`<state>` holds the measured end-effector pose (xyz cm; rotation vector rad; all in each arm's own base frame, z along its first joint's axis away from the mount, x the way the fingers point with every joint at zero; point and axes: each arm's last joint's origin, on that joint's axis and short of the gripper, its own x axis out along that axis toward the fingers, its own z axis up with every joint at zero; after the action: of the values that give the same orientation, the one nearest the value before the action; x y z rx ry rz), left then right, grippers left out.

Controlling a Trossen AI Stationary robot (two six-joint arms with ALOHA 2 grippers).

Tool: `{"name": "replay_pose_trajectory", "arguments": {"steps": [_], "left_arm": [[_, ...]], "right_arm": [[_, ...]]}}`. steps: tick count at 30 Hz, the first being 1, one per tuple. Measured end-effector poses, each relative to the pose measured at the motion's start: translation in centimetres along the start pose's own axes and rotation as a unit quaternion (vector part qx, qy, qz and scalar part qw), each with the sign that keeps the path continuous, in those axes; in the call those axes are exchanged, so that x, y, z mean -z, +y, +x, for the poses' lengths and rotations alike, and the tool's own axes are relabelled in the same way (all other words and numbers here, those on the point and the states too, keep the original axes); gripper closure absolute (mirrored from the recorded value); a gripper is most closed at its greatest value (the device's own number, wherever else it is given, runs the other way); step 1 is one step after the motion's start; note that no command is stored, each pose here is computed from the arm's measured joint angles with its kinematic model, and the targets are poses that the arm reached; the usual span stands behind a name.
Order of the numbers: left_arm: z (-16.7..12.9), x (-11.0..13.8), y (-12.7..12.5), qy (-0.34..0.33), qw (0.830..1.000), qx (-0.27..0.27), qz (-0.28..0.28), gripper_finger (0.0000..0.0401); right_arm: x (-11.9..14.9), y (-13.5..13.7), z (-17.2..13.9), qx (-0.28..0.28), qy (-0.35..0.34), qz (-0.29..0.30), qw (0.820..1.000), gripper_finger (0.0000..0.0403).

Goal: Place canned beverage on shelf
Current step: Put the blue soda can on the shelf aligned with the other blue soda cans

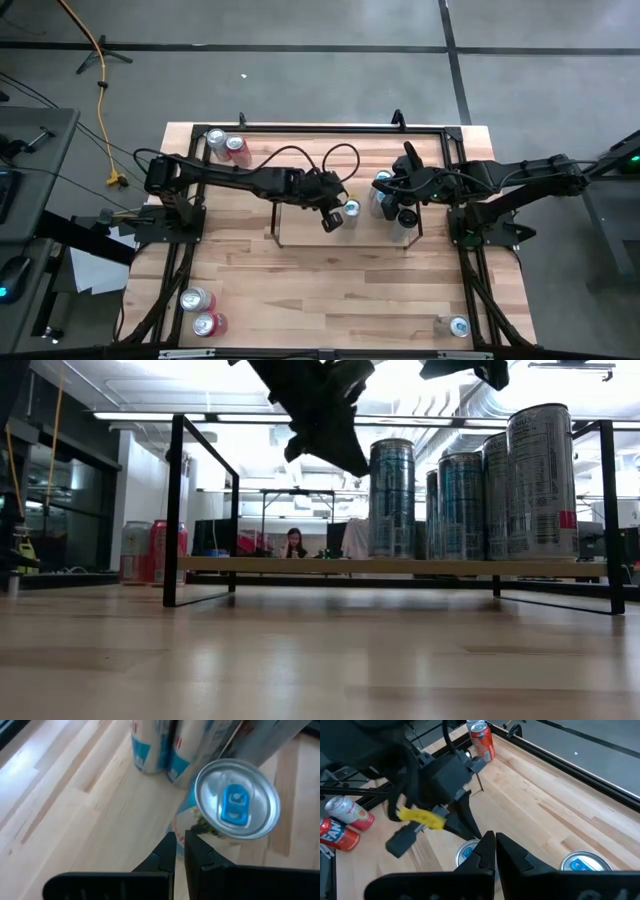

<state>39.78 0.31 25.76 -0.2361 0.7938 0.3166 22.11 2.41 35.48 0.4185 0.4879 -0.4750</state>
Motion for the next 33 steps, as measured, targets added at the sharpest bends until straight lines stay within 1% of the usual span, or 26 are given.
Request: {"name": "replay_pose_trajectory", "arguments": {"steps": [5,12,19,22,25,27,31,33], "left_arm": [[0.8,-0.1,-0.8,-0.022,1.0,0.016,-0.012,0.0401],[2.5,0.3,-2.1,-0.035,0.998,0.043,-0.034,0.0401],[3.2,0.1,-2.6,-0.057,0.996,0.055,-0.045,0.0401],[3.1,0.1,-2.6,-0.056,0.997,0.052,-0.023,0.0401],[2.7,0.3,-2.4,-0.041,0.998,0.05,-0.011,0.0401],[2.3,0.7,-2.5,-0.015,0.999,0.051,-0.004,0.0401],[2.3,1.9,-3.7,-0.006,0.998,0.066,0.018,0.0401],[2.4,2.3,-4.4,-0.02,0.997,0.078,0.021,0.0401]], "right_arm": [[0.0,-0.1,0.0,0.009,-0.005,-0.001,1.0,0.0403],[0.0,-0.1,0.0,0.014,-0.008,-0.001,1.0,0.0403],[0.0,-0.1,0.0,0.015,-0.009,-0.001,1.0,0.0403],[0.0,-0.1,0.0,0.018,-0.012,-0.001,1.0,0.0403],[0.0,-0.1,0.0,0.018,-0.011,-0.001,1.0,0.0403],[0.0,-0.1,0.0,0.019,-0.011,-0.002,1.0,0.0403],[0.0,-0.2,0.0,0.024,-0.01,-0.005,1.0,0.0403],[0.0,-0.2,0.0,0.025,-0.01,-0.006,1.0,0.0403]]}}
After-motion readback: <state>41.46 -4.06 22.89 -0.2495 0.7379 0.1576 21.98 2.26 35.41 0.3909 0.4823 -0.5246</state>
